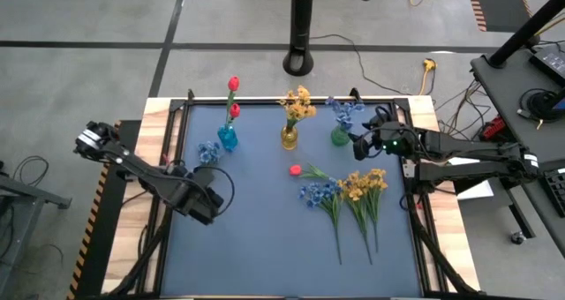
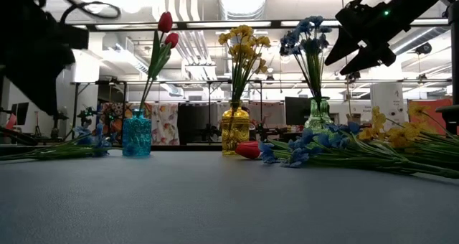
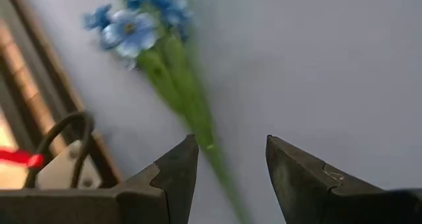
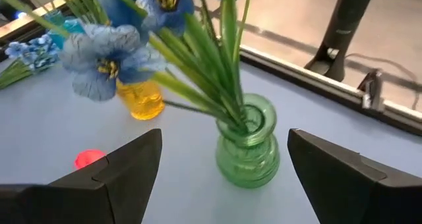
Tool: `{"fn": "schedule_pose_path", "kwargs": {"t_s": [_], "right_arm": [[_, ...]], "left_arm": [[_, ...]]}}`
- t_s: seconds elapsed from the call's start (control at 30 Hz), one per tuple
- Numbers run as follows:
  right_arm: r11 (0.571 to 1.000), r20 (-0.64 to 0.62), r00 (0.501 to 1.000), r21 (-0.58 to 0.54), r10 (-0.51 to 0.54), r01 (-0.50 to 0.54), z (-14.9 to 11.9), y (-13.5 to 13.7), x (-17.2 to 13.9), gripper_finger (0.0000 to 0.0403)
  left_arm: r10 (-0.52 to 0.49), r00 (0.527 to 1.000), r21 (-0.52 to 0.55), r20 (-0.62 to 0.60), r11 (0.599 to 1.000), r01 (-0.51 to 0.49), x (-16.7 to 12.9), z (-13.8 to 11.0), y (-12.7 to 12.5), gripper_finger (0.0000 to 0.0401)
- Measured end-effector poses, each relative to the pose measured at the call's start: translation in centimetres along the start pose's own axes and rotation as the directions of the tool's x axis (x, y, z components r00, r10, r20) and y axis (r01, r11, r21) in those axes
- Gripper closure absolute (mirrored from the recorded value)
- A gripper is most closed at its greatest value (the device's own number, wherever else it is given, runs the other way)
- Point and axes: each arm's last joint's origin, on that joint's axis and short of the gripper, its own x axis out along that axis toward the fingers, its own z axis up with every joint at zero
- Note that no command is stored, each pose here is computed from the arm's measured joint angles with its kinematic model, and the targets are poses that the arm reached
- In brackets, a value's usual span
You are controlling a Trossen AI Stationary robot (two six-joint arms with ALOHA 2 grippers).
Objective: Sort flowers into vase by color
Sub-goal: Put the top blue flowers into the green vase
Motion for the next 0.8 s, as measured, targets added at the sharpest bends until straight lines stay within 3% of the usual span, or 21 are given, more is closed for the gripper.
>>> {"fn": "schedule_pose_path", "kwargs": {"t_s": [0.27,0.8], "right_arm": [[0.998,-0.031,0.998,0.02,0.056,-0.055,-0.1,0.2,0.0,0.0083],[0.997,-0.044,0.996,0.023,0.079,-0.078,-0.4,0.6,-0.2,0.0083]], "left_arm": [[0.09,0.995,-0.013,-0.045,0.996,-0.09,2.0,-0.1,-0.3,0.0259],[0.052,0.994,-0.103,-0.098,0.993,-0.062,4.8,-0.8,0.6,0.0262]]}}
